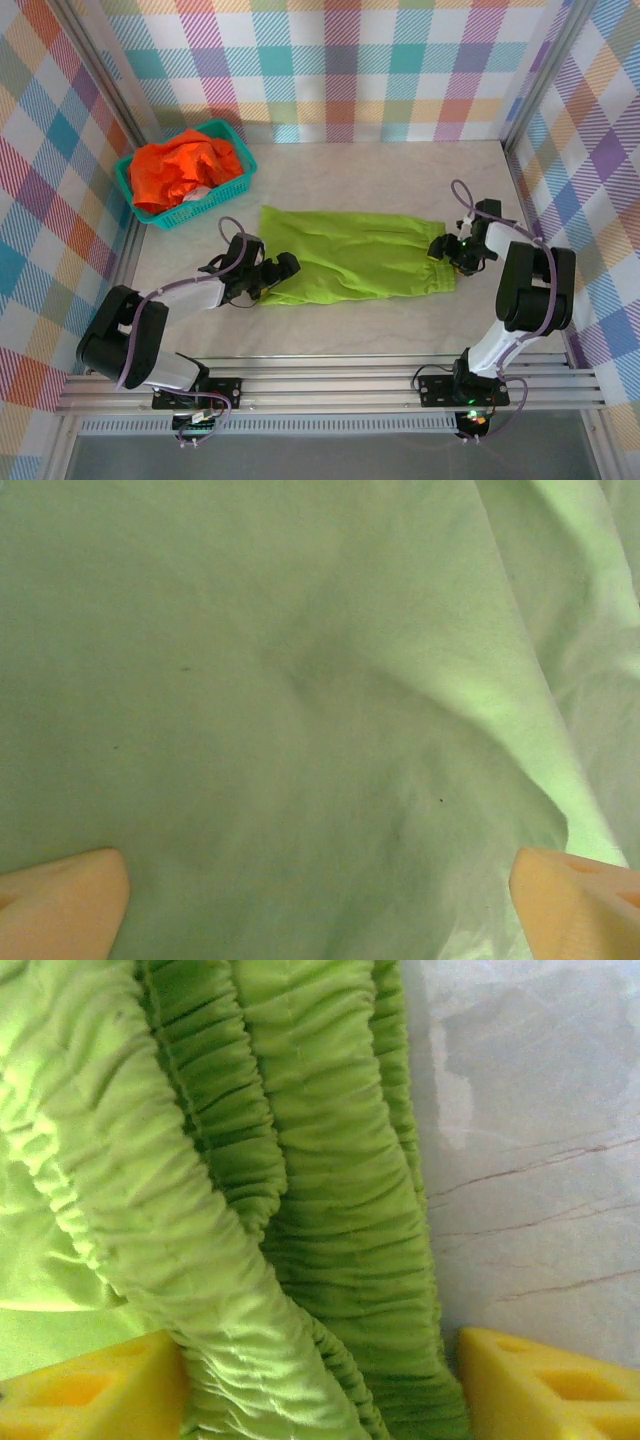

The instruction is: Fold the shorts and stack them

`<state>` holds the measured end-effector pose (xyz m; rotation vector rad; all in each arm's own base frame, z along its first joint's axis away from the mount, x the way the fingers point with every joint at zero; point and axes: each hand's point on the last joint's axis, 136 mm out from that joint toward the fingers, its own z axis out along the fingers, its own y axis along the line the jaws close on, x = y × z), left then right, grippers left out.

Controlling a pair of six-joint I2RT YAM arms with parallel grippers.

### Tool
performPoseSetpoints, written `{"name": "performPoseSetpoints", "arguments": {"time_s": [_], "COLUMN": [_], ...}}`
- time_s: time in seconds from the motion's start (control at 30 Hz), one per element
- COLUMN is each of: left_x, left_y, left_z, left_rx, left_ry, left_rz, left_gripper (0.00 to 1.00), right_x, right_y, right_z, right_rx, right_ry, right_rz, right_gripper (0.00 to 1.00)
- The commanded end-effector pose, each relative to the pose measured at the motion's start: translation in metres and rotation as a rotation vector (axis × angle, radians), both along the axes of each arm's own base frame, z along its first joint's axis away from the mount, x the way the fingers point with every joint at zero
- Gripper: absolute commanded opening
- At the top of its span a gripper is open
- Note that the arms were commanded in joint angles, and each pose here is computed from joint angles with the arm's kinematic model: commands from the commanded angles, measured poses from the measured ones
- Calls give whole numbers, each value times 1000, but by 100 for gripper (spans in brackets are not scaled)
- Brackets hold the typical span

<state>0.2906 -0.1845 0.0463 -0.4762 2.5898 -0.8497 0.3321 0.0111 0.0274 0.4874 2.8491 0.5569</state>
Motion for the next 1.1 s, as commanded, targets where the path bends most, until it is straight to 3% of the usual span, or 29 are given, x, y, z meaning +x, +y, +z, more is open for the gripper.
{"name": "performPoseSetpoints", "arguments": {"time_s": [0.0, 0.07, 0.23, 0.4, 0.63, 0.9, 1.07], "left_x": [-30, -30, -27, -21, -14, -20, -17], "left_y": [17, 18, 18, 21, 26, 22, 7], "left_z": [-41, -40, -29, 0, 51, 62, 63], "left_rx": [94, 96, 98, 112, 118, 79, 18], "left_ry": [133, 129, 103, 41, -81, -94, -108], "left_rz": [2, 3, 3, -4, -15, -41, -57], "left_gripper": [98, 98, 98, 98, 99, 98, 94], "right_x": [1, 2, 4, 3, -8, -9, 7], "right_y": [29, 28, 23, 11, -12, -28, -11], "right_z": [-4, -2, 13, 45, 130, 204, 232], "right_rx": [72, 49, -15, -153, -510, -833, -967], "right_ry": [-3, -11, -58, -99, -182, -193, -205], "right_rz": [71, 77, 80, 96, 210, 318, 362], "right_gripper": [61, 54, 15, 1, 0, 0, 0]}}
